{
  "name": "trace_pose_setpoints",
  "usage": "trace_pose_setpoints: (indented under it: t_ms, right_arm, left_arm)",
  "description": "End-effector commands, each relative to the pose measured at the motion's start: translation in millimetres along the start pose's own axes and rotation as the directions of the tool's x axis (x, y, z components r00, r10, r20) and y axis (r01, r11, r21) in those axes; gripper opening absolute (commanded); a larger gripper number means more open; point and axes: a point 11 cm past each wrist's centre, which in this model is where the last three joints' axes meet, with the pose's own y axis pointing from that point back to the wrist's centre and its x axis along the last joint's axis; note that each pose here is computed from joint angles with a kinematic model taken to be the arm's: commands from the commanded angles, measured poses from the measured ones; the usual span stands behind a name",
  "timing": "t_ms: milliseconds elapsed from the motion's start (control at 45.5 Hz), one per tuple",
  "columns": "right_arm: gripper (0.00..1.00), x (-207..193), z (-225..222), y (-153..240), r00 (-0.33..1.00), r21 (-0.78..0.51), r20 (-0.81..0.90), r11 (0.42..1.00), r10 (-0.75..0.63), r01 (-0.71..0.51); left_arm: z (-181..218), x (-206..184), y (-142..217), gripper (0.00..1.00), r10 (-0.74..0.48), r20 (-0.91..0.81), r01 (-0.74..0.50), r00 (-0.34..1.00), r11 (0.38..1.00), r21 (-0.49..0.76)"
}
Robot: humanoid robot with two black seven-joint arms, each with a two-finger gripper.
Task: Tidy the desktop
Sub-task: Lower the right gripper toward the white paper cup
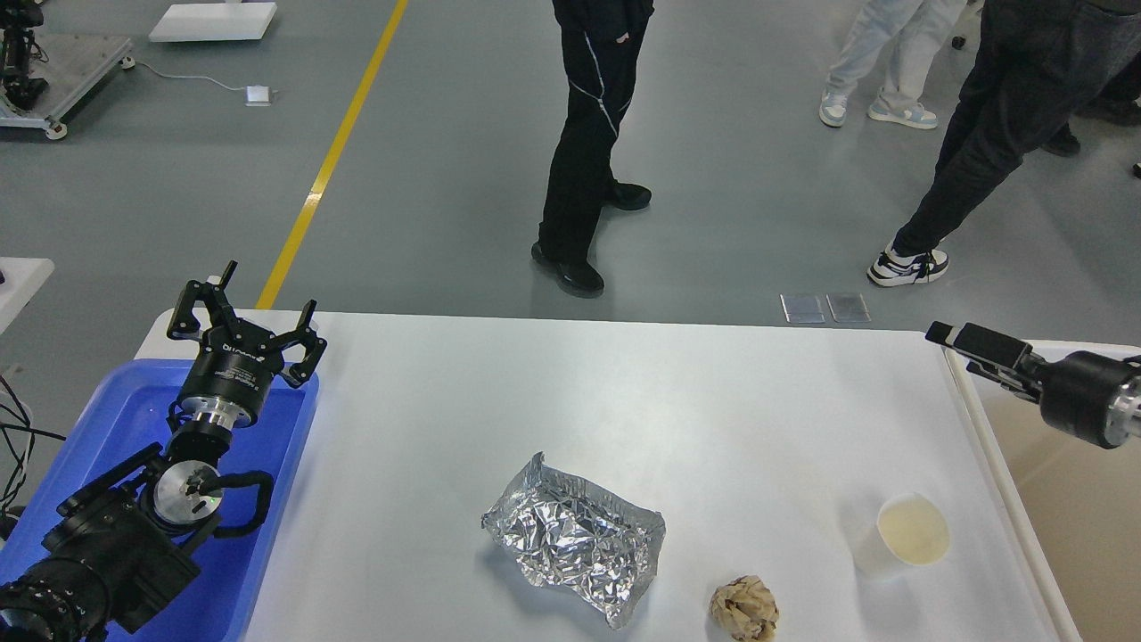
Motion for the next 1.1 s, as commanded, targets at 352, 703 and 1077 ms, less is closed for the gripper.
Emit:
trace_pose_setpoints:
  t_ms: [352, 703, 1077]
  right_arm:
    - [0.99, -23.5, -2.1, 32.0, 0.638, -0.229, -0.529, 0.818, -0.559, 0.527]
    - [0.99, -62.5, -27.7, 33.7, 0.612, -0.111, -0.529, 0.763, -0.588, 0.637]
    - [0.99, -83.7, 7.8, 19.8, 0.655, -0.147, -0.479, 0.789, -0.584, 0.597]
  left_arm:
    - [0.0, 0.0, 0.0, 1.00, 0.000, 0.000, 0.000, 1.000, 1.000, 0.000]
    - [0.3, -0.5, -0.6, 1.00, -0.001, 0.000, 0.001, 1.000, 1.000, -0.001]
    - [0.0, 0.0, 0.0, 1.00, 0.000, 0.000, 0.000, 1.000, 1.000, 0.000]
